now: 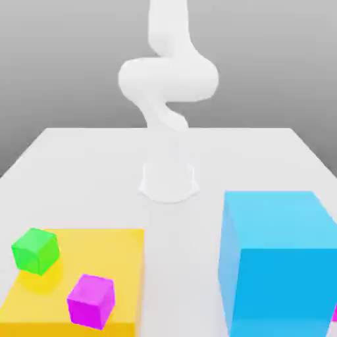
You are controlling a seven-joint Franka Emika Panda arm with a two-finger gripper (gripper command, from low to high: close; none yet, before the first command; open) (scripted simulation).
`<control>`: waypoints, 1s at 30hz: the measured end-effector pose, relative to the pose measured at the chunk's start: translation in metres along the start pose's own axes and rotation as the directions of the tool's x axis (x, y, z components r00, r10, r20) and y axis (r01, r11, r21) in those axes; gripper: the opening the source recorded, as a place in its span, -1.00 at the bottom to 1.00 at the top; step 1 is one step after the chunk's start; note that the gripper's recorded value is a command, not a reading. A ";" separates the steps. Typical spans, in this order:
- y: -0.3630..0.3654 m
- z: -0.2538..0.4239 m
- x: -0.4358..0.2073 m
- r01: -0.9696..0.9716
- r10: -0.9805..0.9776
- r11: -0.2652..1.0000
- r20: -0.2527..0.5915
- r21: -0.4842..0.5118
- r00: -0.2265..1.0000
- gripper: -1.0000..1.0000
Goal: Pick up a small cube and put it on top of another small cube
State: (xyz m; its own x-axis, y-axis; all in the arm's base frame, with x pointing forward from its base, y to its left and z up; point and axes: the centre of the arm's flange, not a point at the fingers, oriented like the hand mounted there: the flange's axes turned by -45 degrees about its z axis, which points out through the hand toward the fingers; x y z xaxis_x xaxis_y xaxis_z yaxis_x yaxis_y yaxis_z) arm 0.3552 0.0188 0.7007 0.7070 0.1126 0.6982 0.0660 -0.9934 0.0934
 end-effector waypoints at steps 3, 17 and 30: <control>-0.032 0.035 -0.005 0.202 -0.202 0.979 0.045 0.018 0.978 0.00; -0.203 0.206 -0.135 0.846 -0.917 0.372 0.012 0.383 0.398 0.00; -0.305 0.260 -0.374 0.679 -0.841 -0.528 -0.424 0.510 -0.335 0.00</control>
State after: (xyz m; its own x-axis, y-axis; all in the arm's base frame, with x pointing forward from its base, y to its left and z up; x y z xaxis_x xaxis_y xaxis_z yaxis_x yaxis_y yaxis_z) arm 0.2535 0.2745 0.2267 -0.5911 0.8065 -0.0118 0.8045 0.5905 0.0630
